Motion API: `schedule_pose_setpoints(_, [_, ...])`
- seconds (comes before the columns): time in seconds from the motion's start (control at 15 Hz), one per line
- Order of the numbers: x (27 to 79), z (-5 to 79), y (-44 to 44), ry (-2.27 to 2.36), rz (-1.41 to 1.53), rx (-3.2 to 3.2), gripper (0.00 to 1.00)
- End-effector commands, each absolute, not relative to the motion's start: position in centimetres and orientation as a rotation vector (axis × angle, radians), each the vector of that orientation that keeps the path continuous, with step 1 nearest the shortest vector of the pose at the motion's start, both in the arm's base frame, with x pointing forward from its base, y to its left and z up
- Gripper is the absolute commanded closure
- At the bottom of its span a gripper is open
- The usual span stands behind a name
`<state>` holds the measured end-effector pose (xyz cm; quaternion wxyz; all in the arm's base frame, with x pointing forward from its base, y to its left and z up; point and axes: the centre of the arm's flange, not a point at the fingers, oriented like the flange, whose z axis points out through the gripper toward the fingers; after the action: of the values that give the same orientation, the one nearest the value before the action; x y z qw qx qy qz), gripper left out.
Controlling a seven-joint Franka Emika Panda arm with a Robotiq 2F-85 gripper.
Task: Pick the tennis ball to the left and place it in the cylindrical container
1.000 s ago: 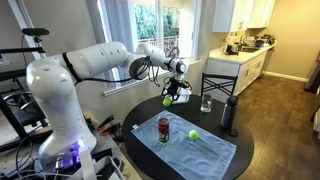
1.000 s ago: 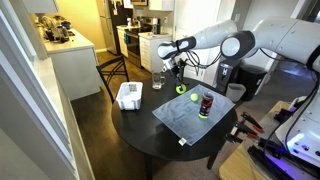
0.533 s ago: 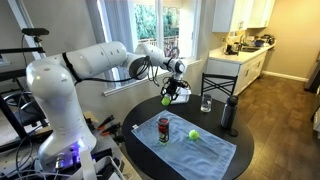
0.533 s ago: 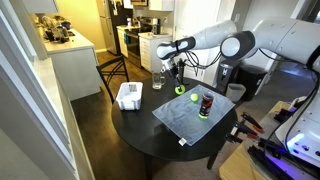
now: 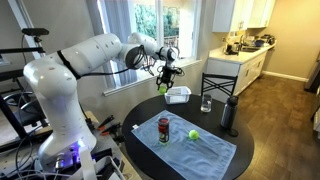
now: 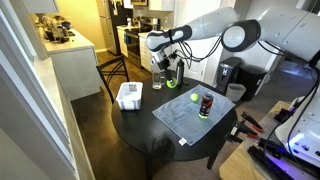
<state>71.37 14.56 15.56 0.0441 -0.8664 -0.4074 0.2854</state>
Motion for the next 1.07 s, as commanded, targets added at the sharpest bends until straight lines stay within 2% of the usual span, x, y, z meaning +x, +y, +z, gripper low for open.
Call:
schedule_pose_setpoints(0.0, [64.8, 20.5, 15.3, -1.387, 0.915, -2.655, 0.57])
schedule_pose_setpoints(0.6, [60.0, 26.3, 18.9, -1.72, 1.019, -2.421, 0.57])
schedule_pose_setpoints(1.0, [55.6, 27.4, 17.5, -1.733, 1.132, -2.36, 0.57])
